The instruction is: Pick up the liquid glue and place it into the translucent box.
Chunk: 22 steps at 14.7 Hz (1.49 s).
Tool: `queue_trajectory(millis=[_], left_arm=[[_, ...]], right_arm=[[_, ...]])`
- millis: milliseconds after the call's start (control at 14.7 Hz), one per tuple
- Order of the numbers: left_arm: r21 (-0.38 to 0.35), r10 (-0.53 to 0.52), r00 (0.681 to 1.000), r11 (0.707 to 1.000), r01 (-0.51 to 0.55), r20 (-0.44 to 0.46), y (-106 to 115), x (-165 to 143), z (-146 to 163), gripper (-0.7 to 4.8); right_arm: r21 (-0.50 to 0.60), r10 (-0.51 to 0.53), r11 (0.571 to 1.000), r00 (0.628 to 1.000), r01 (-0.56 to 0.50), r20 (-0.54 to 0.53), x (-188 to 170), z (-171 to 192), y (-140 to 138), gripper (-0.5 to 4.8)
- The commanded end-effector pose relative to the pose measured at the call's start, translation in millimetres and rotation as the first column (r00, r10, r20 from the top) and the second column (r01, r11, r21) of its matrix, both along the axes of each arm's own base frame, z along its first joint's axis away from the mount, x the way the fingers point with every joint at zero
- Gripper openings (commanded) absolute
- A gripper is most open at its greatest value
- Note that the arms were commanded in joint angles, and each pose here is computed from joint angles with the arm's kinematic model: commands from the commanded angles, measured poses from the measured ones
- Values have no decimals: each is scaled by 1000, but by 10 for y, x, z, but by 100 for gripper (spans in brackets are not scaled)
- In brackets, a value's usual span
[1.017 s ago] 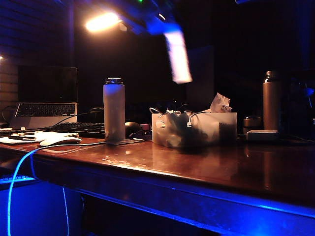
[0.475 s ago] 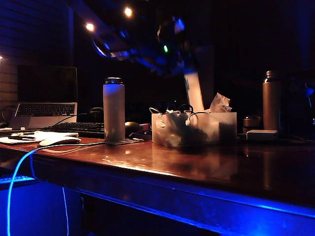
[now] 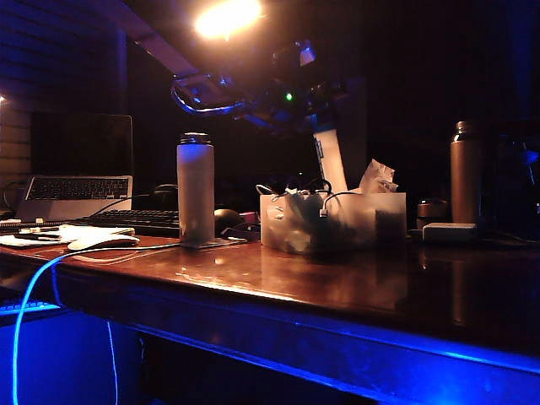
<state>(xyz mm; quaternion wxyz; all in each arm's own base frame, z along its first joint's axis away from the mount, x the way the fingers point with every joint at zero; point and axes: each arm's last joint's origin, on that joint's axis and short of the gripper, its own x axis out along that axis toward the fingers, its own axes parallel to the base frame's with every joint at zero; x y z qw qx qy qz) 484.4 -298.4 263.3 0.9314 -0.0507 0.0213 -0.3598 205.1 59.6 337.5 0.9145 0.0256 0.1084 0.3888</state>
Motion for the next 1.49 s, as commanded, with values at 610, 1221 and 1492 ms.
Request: queue_trajectory(millis=[610, 1221, 1492], left_arm=[[5, -7, 1000, 1000, 7, 0, -2, -1, 40, 354], [60, -83, 991, 995, 77, 105, 316, -562, 1280, -6], [186, -100, 994, 978, 90, 47, 844, -1481, 2205, -6]], right_arm=[[2, 3, 1000, 1000, -3, 17, -5, 26, 0, -1], [-31, -172, 984, 985, 173, 29, 22, 25, -43, -1], [-54, -250, 966, 966, 253, 64, -103, 71, -92, -1]])
